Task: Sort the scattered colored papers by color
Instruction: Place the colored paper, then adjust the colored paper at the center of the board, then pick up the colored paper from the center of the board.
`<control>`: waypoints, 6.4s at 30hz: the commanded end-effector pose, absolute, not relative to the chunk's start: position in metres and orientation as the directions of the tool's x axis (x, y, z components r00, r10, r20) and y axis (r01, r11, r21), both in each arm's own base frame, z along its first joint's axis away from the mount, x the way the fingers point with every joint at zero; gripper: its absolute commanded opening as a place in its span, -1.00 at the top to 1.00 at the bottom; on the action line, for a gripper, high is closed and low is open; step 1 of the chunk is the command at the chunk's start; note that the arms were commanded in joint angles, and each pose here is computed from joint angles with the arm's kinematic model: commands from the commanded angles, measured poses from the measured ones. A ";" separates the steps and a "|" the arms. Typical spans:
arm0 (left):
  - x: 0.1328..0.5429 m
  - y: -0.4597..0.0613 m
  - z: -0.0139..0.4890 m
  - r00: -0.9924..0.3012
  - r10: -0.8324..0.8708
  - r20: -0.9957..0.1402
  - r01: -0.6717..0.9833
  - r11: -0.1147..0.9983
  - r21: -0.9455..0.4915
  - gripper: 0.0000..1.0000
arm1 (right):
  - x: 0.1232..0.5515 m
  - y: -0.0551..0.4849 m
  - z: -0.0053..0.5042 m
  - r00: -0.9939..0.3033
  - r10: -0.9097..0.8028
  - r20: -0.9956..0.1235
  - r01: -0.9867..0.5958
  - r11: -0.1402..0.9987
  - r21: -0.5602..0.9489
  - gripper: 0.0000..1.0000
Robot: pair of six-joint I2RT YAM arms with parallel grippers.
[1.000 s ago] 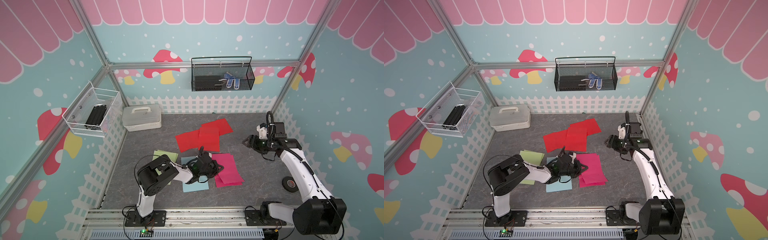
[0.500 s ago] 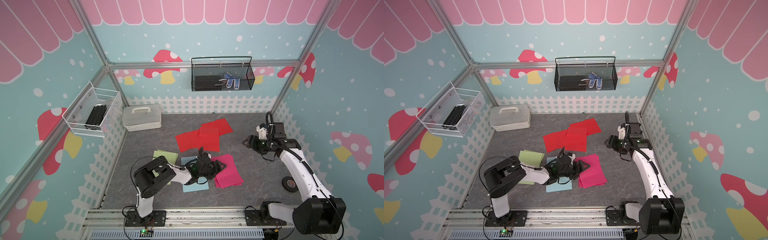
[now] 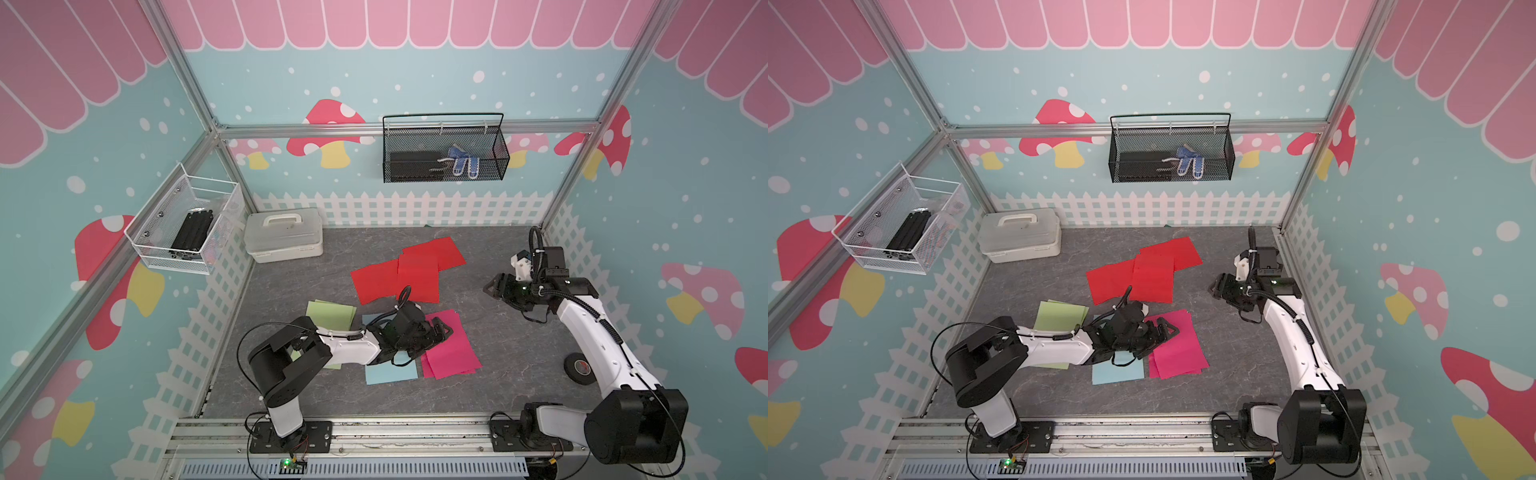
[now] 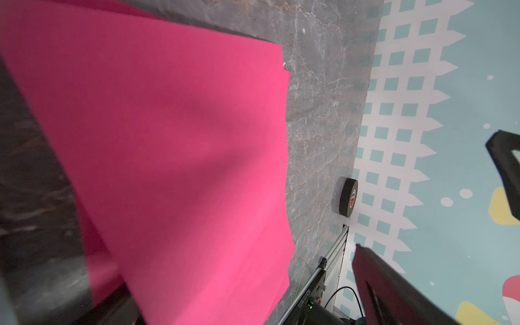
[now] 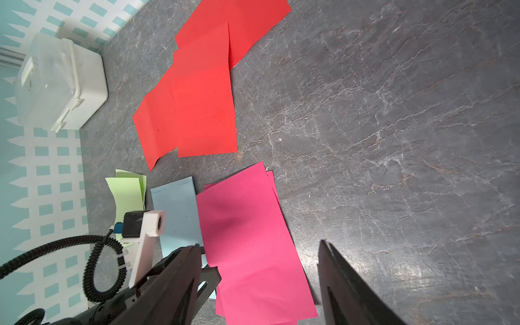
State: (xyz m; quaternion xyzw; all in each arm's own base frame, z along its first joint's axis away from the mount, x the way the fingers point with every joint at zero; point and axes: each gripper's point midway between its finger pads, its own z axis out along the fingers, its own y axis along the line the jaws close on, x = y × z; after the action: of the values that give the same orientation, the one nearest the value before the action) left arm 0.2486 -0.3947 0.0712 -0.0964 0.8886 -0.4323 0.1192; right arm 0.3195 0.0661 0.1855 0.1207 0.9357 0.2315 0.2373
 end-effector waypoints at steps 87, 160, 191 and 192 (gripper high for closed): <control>0.249 -0.391 0.035 -0.976 -0.172 -0.132 -0.054 0.783 -0.620 -0.98 | 0.176 0.078 0.003 -0.922 0.381 0.073 0.387 0.884 0.261 1.00; 0.448 -0.262 0.160 -0.818 -0.379 -0.432 0.067 0.684 -0.727 -0.80 | 0.528 0.180 0.091 -0.937 0.290 -0.194 0.087 0.732 0.675 -0.23; 0.485 -0.288 0.105 -0.863 -0.365 -0.349 0.025 0.659 -0.752 -0.83 | 0.508 0.181 0.074 -0.962 0.243 -0.122 0.094 0.719 0.689 -0.16; 0.485 -0.288 0.103 -0.863 -0.365 -0.348 0.024 0.660 -0.751 -0.84 | 0.506 0.181 0.072 -0.963 0.241 -0.118 0.096 0.719 0.688 -0.15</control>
State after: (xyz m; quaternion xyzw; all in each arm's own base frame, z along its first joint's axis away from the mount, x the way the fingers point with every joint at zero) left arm 0.4785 -0.2850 0.0973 -0.0971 0.8867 -0.3853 0.2363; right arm 0.5167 0.1816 0.0879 0.0908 0.9188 0.3632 0.1252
